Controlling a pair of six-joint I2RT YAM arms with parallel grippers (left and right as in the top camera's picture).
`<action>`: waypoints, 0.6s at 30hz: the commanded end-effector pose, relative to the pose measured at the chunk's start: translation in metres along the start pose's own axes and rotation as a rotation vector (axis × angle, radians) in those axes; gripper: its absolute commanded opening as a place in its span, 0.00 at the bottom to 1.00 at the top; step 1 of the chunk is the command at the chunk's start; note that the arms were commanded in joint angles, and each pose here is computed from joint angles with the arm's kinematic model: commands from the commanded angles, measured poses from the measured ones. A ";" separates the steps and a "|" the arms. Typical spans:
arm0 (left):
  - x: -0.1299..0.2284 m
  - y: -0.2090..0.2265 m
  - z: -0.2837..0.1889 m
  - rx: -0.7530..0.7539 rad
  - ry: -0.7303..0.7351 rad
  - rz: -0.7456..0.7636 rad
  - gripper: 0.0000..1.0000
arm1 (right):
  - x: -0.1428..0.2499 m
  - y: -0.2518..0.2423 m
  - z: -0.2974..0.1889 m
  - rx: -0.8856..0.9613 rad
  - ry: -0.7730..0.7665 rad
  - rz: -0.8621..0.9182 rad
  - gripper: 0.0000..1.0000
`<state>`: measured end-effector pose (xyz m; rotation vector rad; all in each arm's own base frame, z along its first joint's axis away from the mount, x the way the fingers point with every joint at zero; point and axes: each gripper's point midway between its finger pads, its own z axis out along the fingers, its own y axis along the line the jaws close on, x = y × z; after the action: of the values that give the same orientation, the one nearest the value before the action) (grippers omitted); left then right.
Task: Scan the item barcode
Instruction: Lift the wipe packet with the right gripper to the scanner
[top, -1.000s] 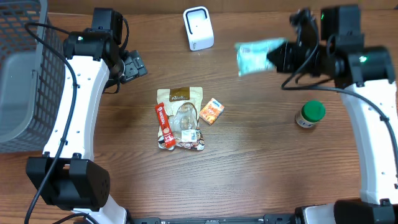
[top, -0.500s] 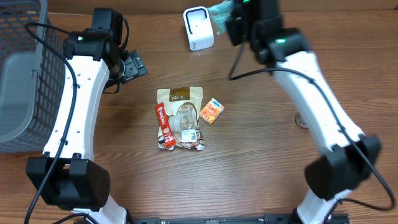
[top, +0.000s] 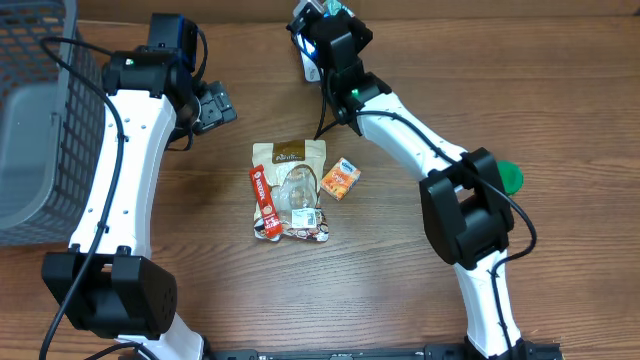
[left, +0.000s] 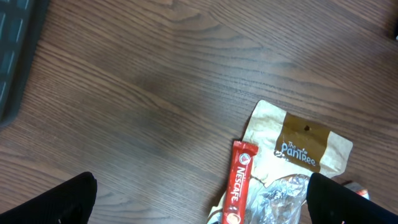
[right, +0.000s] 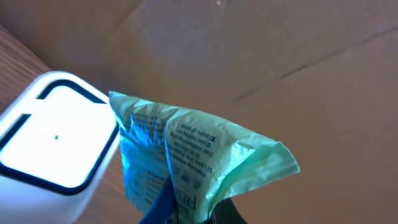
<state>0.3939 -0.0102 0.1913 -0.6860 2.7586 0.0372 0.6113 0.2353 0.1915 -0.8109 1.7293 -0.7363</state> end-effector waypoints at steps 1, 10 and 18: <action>0.000 0.001 0.003 -0.016 0.001 0.005 1.00 | -0.007 -0.010 0.003 0.072 -0.009 -0.108 0.04; 0.000 0.001 0.003 -0.016 0.001 0.005 0.99 | -0.024 -0.012 0.004 0.106 -0.086 -0.229 0.04; 0.000 0.001 0.003 -0.016 0.001 0.005 0.99 | -0.023 0.026 0.008 0.044 -0.106 -0.278 0.04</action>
<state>0.3939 -0.0102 0.1912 -0.6861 2.7589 0.0374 0.6207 0.2528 0.2031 -0.9922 1.5221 -0.9053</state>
